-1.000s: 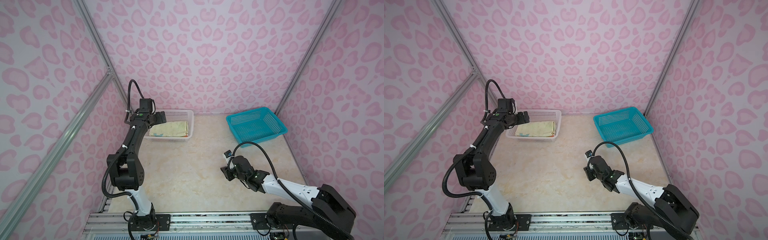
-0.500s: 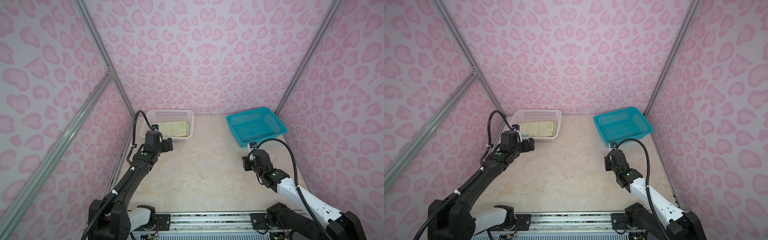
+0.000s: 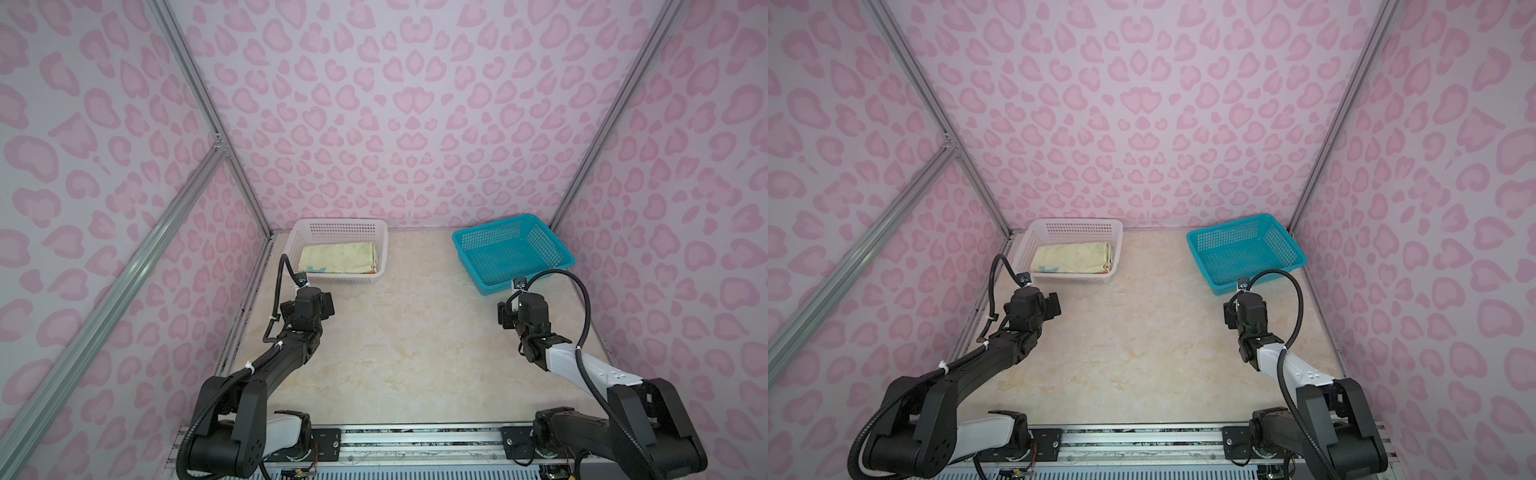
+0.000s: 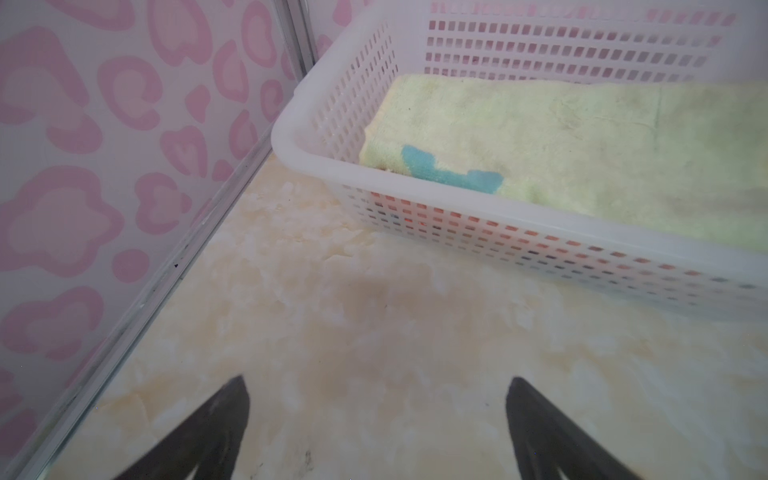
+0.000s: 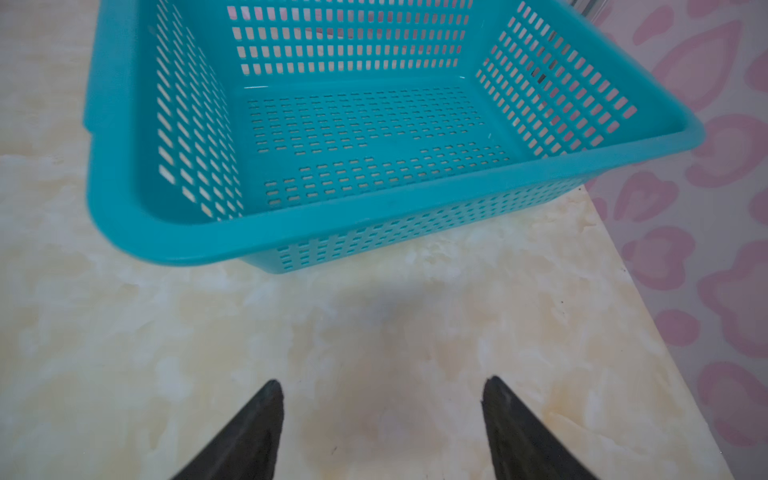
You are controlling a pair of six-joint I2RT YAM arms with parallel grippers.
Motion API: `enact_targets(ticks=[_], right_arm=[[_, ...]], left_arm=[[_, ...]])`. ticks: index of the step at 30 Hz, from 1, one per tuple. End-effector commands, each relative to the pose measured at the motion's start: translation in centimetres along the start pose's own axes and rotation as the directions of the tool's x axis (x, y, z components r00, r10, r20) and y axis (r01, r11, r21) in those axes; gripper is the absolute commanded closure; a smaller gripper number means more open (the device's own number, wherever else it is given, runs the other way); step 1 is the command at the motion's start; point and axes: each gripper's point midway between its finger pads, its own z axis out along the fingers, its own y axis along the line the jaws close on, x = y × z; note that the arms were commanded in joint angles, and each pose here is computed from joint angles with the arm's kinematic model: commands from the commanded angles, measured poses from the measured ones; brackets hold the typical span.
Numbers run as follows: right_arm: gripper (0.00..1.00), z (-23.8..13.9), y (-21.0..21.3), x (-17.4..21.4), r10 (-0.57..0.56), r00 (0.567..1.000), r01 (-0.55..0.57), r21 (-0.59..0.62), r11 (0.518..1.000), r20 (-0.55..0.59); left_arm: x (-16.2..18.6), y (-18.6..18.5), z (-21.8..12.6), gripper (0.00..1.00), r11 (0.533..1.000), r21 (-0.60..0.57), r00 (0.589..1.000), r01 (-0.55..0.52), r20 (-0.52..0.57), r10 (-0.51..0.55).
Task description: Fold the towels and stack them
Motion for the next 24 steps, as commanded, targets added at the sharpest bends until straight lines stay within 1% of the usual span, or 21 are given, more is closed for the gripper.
enact_targets(ticks=[1,2,3,4,6,7,10,11,12,13,15,17,18,20,23,24], right_arm=[[0.18,1.0,-0.4,-2.3,0.007,0.99,-0.01,0.017,1.0,0.139],[0.14,1.1,-0.5,-2.4,0.009,0.99,-0.012,0.021,1.0,0.139],[0.03,1.1,-0.4,-2.5,0.001,0.991,-0.002,0.013,1.0,0.137],[0.01,1.1,-0.2,-2.8,-0.011,0.989,0.01,0.005,1.0,0.15],[0.01,1.3,-0.1,-3.1,-0.022,0.981,0.022,0.001,1.0,0.193],[0.01,1.5,-0.1,-3.1,-0.023,0.979,0.022,0.005,1.0,0.204],[0.01,2.3,0.1,-2.2,-0.011,0.971,0.012,-0.001,1.0,0.24],[0.01,2.6,0.3,-1.8,-0.014,0.969,0.016,-0.005,1.0,0.248],[0.0,2.8,0.3,-1.9,-0.021,0.964,0.022,0.002,1.0,0.265],[0.0,2.9,0.4,-1.5,-0.024,0.974,0.026,-0.008,1.0,0.226],[0.0,3.3,0.4,-1.4,-0.03,0.985,0.032,-0.012,0.999,0.173],[0.0,3.7,0.2,-1.7,0.004,0.981,0.002,-0.031,1.0,0.196],[0.0,3.8,-0.2,-1.8,0.019,0.979,-0.015,-0.024,1.0,0.203],[0.0,3.9,-0.3,-1.4,0.017,0.986,-0.013,-0.026,1.0,0.167],[0.0,3.8,-0.3,-1.7,0.021,0.98,-0.016,-0.023,1.0,0.199],[0.0,3.8,-0.2,-1.5,0.019,0.983,-0.014,-0.025,1.0,0.182]], left_arm=[[-3.7,1.3,0.1,0.02,0.996,-0.055,0.977,0.074,0.203,-0.061],[-3.7,1.8,0.0,0.02,0.994,-0.052,0.969,0.097,0.232,-0.082],[-3.2,2.4,0.0,0.02,0.991,-0.046,0.968,0.124,0.223,-0.111],[-2.9,2.9,-0.1,0.02,0.988,-0.035,0.96,0.154,0.241,-0.141],[-2.0,3.6,-0.4,0.02,0.981,-0.018,0.945,0.194,0.274,-0.182],[-1.5,3.6,-0.2,0.02,0.981,-0.006,0.942,0.195,0.278,-0.185],[-0.2,2.5,1.3,0.02,0.987,0.022,0.956,0.159,0.247,-0.159],[0.4,2.4,2.0,0.02,0.988,0.01,0.961,0.155,0.229,-0.153],[0.1,2.2,2.5,0.02,0.989,-0.001,0.961,0.148,0.237,-0.144],[0.4,2.2,2.6,0.02,0.991,-0.032,0.972,0.133,0.201,-0.124],[0.0,2.1,2.7,0.02,0.99,-0.046,0.968,0.13,0.221,-0.117],[0.2,2.0,2.9,0.02,0.991,-0.048,0.975,0.125,0.19,-0.114],[0.0,2.1,3.0,0.02,0.991,-0.048,0.973,0.128,0.197,-0.116],[0.1,2.0,3.1,0.02,0.991,-0.041,0.977,0.126,0.18,-0.117],[0.1,2.0,3.1,0.02,0.991,-0.04,0.976,0.127,0.182,-0.118],[0.1,2.1,3.1,0.02,0.991,-0.041,0.975,0.129,0.187,-0.119]])
